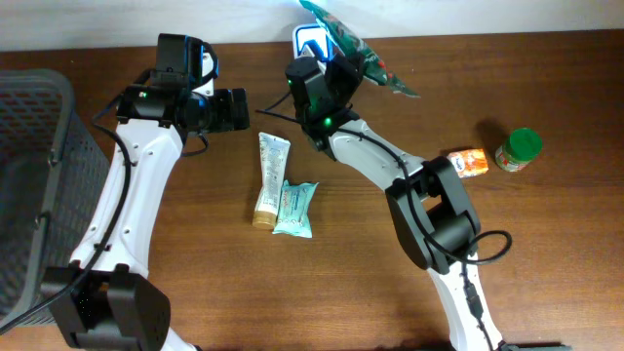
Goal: Scan the item barcode
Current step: 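Hold the glove pack barcode in front of the white scanner, then carry the glove pack right and set it down near the jar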
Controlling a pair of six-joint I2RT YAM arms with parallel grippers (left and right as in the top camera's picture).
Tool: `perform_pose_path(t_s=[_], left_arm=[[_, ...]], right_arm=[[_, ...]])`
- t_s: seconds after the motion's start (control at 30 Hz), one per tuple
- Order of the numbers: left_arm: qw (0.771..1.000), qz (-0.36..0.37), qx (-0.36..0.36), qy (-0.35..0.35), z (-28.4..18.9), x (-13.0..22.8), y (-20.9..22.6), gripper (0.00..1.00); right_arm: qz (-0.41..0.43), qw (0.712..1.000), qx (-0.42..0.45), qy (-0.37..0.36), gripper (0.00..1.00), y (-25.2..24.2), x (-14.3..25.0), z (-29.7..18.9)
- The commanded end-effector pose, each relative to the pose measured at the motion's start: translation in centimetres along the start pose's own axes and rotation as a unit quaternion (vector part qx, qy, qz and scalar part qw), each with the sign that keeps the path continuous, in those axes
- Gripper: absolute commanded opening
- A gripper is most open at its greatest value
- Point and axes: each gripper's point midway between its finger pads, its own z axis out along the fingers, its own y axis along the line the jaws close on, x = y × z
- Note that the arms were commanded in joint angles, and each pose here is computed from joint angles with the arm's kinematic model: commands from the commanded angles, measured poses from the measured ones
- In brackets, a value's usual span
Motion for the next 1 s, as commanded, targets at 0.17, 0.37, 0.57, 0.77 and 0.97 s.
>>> perform_pose_path(t_s=[0.17,0.37,0.57,0.77,0.97], left_arm=[[1.0,0.001,0.001,-0.011,-0.8,-0.5,0.1,0.99],[1.0,0.001,0.001,-0.011,-0.8,-0.5,0.1,0.99],[1.0,-0.007,-0.004,-0.011,-0.6,-0.6,0.9,0.99],[0.998,-0.054,-0.033,-0.017,-0.9,-1.2,5.8,0.99],[0.994,-0.094,-0.058,-0.023,-1.4,-1.4,10.1,0.99]], right_arm=[[0.13,0.99,-0.056,-0.015,0.04,-3.9,0.3,-0.8],[0.237,0.959,-0.154,0.013,0.04,-5.0,3.5,-0.2],[0.37,0.875,-0.302,0.073,0.04,-5.2,7.5,-0.9],[0.415,0.812,-0.381,0.155,0.04,-3.3,11.3,-1.4],[0.454,0.779,-0.372,0.221,0.04,-3.4,14.2,-1.3]])
